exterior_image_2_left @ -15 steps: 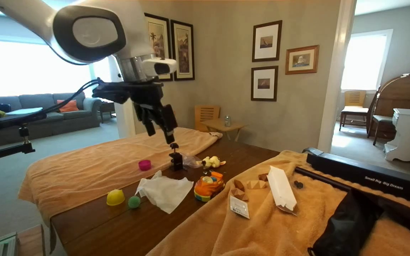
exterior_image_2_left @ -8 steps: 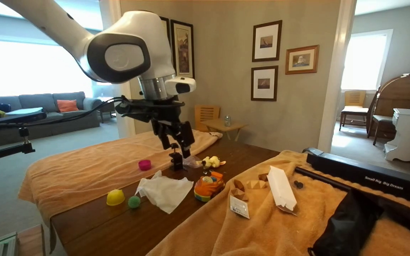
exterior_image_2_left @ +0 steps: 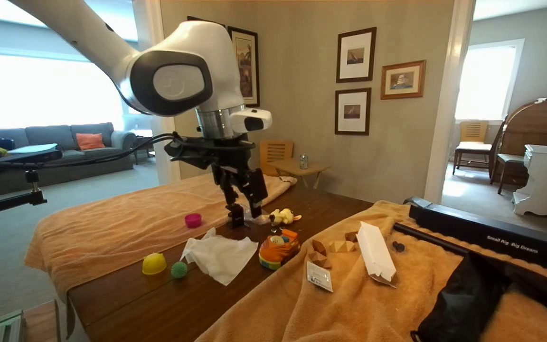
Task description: Move the toy car on the table
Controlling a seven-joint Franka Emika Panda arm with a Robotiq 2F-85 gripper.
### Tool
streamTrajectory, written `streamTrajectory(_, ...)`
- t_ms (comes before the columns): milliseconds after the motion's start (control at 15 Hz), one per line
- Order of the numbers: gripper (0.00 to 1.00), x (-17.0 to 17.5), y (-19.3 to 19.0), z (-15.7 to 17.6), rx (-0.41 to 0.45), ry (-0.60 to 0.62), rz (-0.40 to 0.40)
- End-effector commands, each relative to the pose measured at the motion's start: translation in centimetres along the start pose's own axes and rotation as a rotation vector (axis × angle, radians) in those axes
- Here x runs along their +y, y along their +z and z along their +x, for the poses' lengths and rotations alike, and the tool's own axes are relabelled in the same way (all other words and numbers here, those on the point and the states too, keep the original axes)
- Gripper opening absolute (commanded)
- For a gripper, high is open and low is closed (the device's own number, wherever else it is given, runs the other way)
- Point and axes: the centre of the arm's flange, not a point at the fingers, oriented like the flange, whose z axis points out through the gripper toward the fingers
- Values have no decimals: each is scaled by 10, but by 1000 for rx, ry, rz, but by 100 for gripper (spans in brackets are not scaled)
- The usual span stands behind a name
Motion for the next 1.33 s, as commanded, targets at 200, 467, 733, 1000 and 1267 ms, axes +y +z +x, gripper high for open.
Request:
streamTrajectory(200,100,22,29,62,-40,85,5)
streamTrajectory(467,100,7,59,79,-109,-1,48)
streamTrajectory(733,100,-11,84,92,-137,-65,91)
streamTrajectory(1000,100,-16,97,104,-150,-98,68)
streamTrajectory(1267,100,-16,111,110,-151,-111,44)
